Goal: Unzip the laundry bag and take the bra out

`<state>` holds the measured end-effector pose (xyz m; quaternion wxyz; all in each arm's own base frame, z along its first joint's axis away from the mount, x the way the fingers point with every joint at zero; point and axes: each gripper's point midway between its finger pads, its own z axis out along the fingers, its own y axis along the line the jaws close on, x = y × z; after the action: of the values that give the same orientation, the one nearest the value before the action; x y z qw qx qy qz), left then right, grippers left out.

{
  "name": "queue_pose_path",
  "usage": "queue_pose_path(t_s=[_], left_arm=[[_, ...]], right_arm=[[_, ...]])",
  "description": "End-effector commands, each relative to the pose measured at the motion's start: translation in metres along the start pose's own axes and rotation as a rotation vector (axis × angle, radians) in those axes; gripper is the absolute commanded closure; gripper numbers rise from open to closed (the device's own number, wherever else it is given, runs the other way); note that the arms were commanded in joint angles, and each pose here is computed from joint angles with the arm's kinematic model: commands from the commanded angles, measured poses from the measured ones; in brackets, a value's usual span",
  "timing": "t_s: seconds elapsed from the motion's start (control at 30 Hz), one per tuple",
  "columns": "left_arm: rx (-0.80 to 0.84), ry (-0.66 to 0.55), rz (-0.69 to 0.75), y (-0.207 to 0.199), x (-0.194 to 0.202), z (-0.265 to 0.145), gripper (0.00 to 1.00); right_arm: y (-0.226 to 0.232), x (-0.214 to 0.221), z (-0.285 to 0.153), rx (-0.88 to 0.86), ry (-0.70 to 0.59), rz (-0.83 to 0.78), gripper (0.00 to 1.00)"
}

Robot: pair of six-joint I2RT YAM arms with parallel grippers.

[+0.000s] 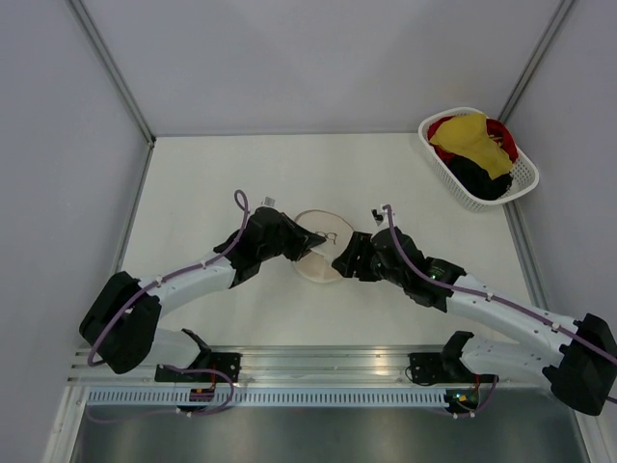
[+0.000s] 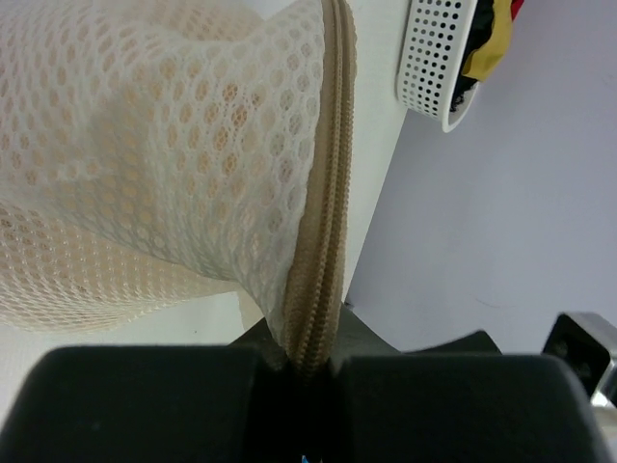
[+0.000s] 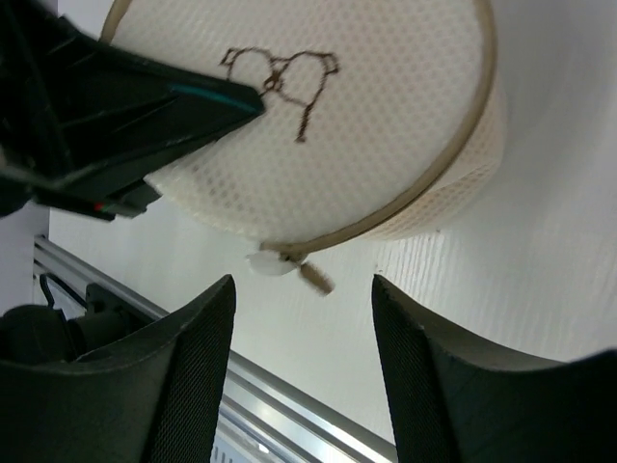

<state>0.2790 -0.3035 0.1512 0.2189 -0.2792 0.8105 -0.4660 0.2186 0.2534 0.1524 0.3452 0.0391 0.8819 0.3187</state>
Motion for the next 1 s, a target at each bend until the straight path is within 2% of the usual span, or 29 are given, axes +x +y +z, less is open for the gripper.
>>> queue_pose_path(t_s=[0.0,0.17,0.33,0.57,0.8,0.97], left_arm=[[0.03,-0.034,-0.019,-0.016,-0.01,0.007,0.98],[0.012,-0.037,-0.027,-0.015,-0.014,0.013,0.98],[0.026,-0.023,-0.029,-0.021,-0.014,0.012,0.98],[0.016,0.038,0.022,-0.019,-0.012,0.009,0.98],[0.033,0.118,0.054,-0.019,-0.003,0.009,0.98],[0.045,0.125,0.05,-0.023,-0.002,0.007,0.98]], right_arm=[[0.017,-0.006,-0.008,-0.024,-0.057,-0.078,0.38],[0.026,0.003,-0.015,-0.022,-0.081,-0.117,0.45],[0.012,0.004,-0.014,0.075,-0.103,-0.193,0.49],[0.001,-0.015,-0.018,0.176,-0.157,-0.307,0.49],[0.017,-0.015,-0.014,0.099,-0.152,-0.358,0.43],[0.025,-0.01,-0.007,0.054,-0.137,-0.354,0.43]])
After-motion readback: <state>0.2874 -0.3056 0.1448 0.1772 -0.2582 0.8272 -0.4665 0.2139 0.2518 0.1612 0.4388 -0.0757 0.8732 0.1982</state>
